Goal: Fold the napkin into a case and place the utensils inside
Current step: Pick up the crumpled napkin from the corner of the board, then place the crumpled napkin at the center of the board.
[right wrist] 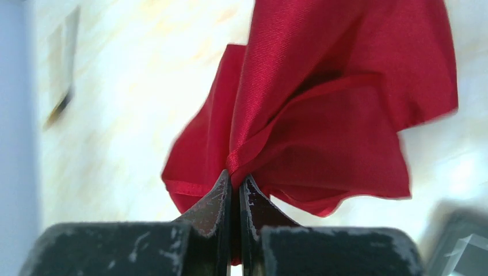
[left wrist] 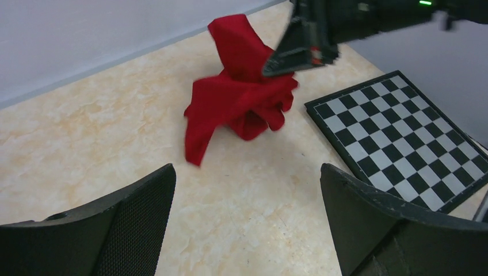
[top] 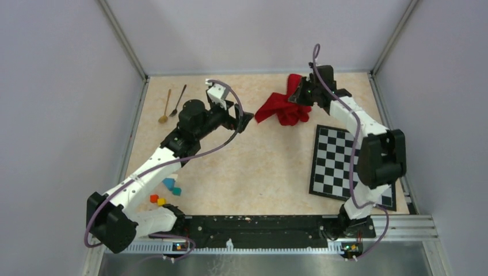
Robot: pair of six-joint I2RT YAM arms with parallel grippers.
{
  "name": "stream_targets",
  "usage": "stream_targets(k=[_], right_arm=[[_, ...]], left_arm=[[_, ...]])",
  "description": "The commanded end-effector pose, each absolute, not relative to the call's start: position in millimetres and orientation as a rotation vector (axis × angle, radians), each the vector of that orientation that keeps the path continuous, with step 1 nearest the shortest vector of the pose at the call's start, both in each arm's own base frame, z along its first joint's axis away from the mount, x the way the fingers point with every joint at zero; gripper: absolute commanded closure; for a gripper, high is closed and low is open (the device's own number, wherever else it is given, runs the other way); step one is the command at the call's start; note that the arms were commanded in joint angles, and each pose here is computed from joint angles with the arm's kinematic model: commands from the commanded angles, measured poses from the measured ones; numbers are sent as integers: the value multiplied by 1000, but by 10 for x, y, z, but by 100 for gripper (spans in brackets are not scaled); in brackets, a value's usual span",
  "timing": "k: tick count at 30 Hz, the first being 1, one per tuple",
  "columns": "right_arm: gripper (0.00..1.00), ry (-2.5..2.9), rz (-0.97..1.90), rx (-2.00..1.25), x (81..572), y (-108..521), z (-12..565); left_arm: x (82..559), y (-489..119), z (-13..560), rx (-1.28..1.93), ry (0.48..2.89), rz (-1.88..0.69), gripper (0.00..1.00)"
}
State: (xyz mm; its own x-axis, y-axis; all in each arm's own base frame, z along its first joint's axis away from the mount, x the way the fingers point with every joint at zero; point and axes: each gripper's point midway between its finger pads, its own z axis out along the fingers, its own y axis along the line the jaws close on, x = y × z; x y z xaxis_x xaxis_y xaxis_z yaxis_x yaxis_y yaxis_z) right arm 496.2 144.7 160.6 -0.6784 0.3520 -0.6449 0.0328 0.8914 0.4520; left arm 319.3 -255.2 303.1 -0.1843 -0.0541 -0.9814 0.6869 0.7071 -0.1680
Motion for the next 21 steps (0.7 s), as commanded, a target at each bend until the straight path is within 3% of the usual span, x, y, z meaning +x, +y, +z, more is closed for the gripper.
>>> stream_targets(k=[1, 7, 11, 14, 17, 21], right_arm=[[100, 2157, 933, 56, 4105, 1916, 2168], [100, 2195, 1271, -98, 3165, 2396, 1872], [93, 2318, 1125, -187, 2803, 2305, 1598], [83, 2386, 1054, -201, 2626, 2188, 1465], [66, 2474, 978, -164, 2518, 2069, 1299], [35, 2500, 686, -103, 2640, 1733, 1157]], left_arm=[[3350, -2421, 3159, 395, 1639, -648, 1], [3202, -2460, 2669, 223, 1895, -778, 1], [2800, -2481, 1962, 158, 2132, -906, 1], [2475, -2517, 1652, 179, 2245, -1017, 1], [2226, -2537, 1470, 220, 2314, -1086, 1], [1957, -2508, 1219, 247, 2435, -1042, 1]])
